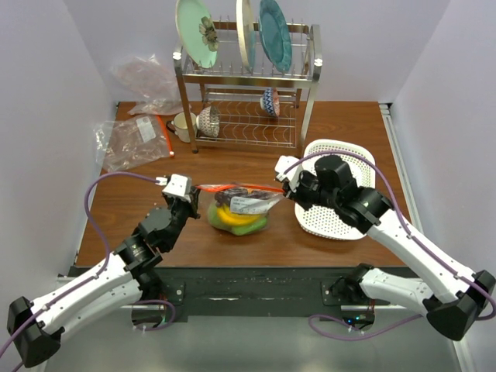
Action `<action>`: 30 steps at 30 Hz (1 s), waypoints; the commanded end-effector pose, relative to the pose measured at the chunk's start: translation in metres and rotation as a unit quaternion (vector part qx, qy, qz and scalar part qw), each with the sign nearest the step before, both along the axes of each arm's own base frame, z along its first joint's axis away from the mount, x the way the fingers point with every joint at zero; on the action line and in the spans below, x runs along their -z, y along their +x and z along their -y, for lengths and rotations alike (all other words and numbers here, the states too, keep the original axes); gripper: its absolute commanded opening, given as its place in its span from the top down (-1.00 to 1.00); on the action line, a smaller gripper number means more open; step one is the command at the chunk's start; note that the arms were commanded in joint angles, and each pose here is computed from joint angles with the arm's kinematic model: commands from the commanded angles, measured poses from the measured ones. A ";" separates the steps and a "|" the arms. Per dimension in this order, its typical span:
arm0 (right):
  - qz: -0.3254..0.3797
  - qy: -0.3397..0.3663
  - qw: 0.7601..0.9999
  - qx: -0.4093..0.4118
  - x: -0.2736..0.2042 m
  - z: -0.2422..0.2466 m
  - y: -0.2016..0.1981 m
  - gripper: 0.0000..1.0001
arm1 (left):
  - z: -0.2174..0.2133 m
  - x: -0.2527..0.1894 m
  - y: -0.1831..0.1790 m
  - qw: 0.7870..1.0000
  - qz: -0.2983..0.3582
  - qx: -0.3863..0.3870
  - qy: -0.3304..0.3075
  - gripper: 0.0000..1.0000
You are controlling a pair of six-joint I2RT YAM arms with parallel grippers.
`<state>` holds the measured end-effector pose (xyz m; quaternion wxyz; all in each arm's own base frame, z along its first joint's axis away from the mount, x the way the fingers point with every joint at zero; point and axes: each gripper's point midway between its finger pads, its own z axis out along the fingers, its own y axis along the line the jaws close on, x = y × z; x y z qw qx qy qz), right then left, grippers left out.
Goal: Place the food in the zip-top bag and seal the zipper
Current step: Zip the zipper food storage bag at the center of the board.
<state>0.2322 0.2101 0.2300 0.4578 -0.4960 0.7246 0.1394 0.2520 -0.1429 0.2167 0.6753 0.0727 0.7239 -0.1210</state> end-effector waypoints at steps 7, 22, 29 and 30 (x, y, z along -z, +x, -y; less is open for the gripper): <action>0.039 -0.020 0.992 0.117 0.001 0.044 0.019 1.00 | -0.027 -0.024 0.015 0.997 0.022 -0.074 -0.011 1.00; 0.047 0.032 0.990 0.131 -0.017 0.006 0.073 1.00 | 0.008 -0.037 0.060 0.998 0.027 -0.051 -0.012 1.00; 0.031 0.081 0.992 0.088 -0.034 -0.011 0.079 1.00 | 0.011 -0.048 0.064 0.998 0.052 -0.039 -0.026 1.00; 0.030 0.086 0.992 0.083 -0.035 -0.013 0.079 1.00 | 0.011 -0.047 0.062 0.998 0.054 -0.035 -0.023 1.00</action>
